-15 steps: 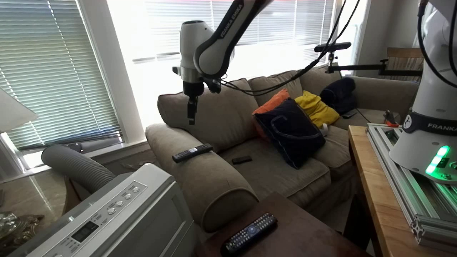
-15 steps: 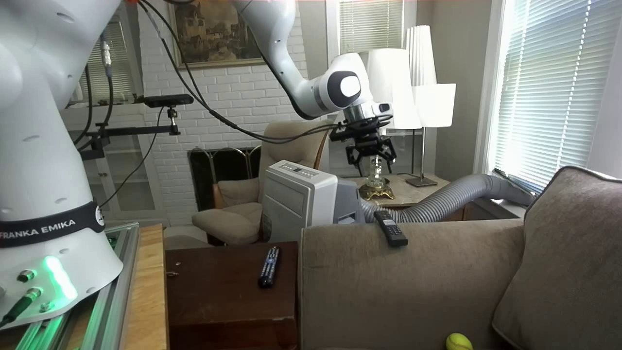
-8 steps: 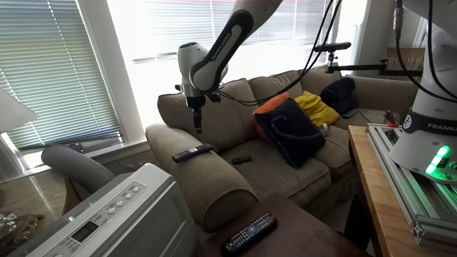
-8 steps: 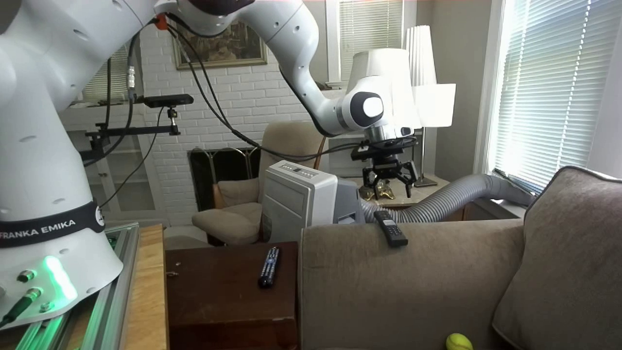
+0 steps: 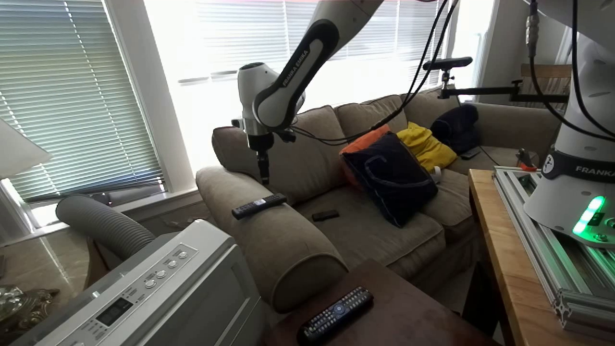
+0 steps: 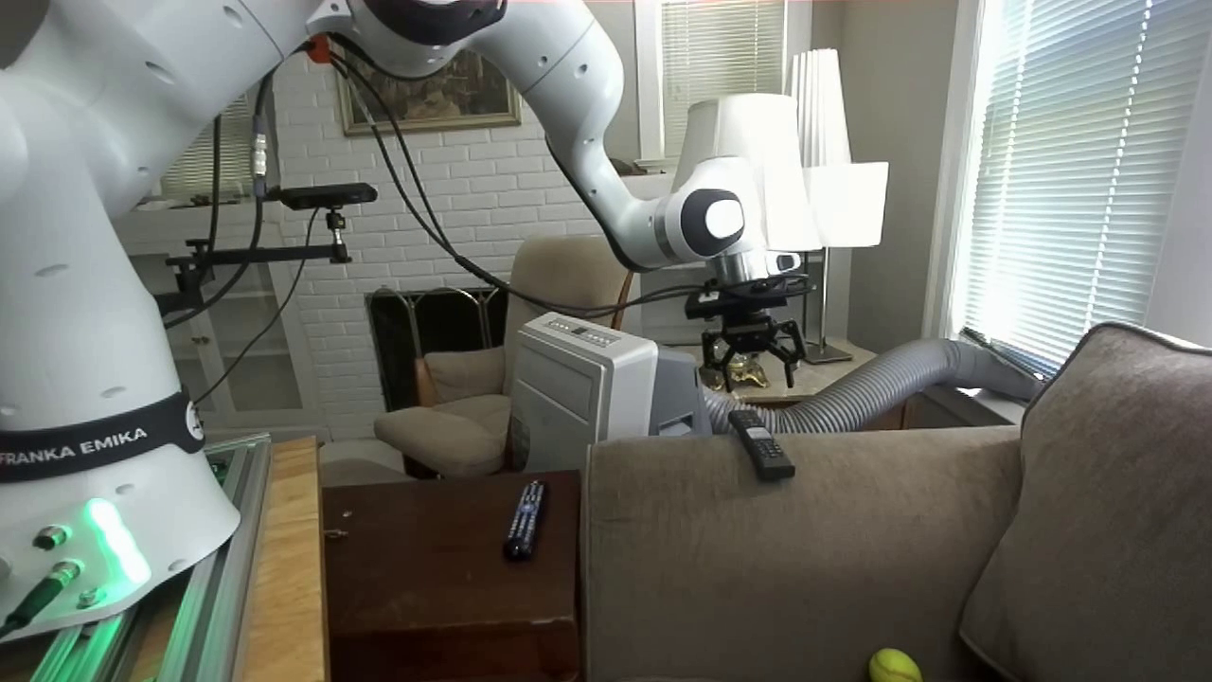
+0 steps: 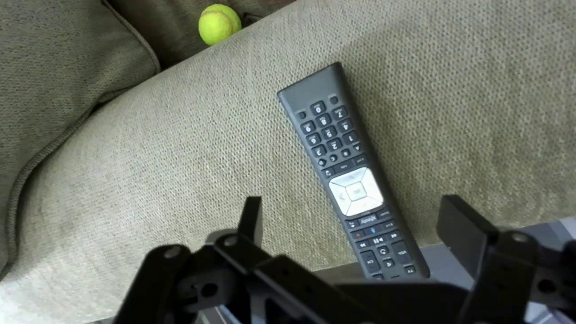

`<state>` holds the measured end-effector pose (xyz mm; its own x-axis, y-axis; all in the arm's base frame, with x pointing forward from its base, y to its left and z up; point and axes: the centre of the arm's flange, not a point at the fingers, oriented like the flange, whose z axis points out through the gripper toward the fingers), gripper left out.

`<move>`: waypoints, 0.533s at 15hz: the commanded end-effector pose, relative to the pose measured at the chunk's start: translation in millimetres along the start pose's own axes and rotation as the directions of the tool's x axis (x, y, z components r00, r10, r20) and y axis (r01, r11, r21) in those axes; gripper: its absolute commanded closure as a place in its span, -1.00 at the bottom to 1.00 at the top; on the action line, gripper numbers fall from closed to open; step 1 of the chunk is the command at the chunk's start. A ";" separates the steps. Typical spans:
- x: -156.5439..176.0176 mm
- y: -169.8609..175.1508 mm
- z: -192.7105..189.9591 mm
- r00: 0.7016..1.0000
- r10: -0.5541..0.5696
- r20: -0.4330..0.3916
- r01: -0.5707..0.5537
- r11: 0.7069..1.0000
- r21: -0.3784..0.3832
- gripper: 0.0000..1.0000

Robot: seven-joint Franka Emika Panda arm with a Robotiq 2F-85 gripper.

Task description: Put the remote on the table

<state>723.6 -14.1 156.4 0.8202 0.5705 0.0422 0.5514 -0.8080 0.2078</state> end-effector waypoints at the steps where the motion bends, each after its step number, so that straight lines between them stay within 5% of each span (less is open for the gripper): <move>1: 3.9 7.3 28.3 0.995 -0.104 -0.012 0.104 0.994 0.030 -1.00; 8: 2.6 29.7 76.0 0.971 -0.237 -0.023 0.238 0.968 0.081 -1.00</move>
<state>727.5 -37.5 106.0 0.7056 0.7086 -0.0025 0.6989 -0.6954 0.1672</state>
